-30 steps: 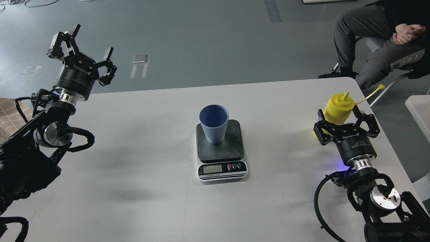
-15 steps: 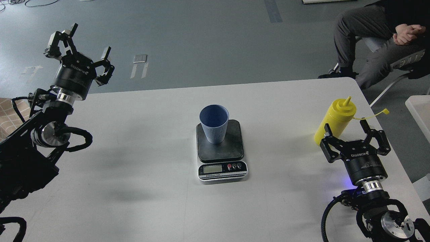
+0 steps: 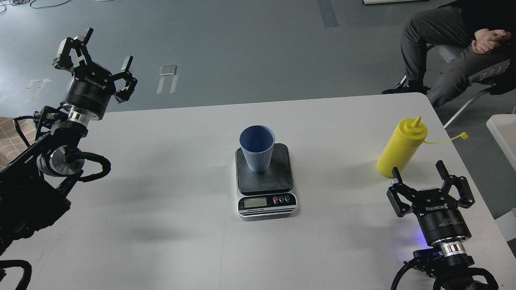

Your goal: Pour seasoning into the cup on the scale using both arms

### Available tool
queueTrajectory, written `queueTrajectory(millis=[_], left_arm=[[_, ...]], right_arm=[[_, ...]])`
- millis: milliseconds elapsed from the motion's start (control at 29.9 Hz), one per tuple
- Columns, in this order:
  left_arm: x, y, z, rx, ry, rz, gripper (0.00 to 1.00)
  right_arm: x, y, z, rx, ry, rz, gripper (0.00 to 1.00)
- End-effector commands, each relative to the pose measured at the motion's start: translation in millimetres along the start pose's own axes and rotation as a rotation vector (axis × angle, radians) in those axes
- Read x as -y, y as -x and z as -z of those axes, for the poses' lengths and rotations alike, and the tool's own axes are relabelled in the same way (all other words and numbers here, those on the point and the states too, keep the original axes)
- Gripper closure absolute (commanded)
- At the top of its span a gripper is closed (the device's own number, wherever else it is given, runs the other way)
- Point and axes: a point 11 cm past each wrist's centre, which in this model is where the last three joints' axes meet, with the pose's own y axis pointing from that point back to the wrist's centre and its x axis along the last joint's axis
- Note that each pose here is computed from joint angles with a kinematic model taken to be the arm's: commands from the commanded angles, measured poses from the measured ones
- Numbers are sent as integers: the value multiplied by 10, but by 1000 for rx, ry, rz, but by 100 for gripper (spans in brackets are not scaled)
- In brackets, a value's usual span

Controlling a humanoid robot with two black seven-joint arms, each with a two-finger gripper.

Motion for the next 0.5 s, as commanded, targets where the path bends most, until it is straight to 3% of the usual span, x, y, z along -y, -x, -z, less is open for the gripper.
queueTrajectory(millis=[0, 468], left_arm=[[-1, -1, -1, 0, 0, 0, 3], [1, -1, -4, 0, 1, 0, 3]], right_arm=[[-171, 72, -34, -2, 7, 4, 0], [-221, 805, 57, -133, 109, 174, 0]])
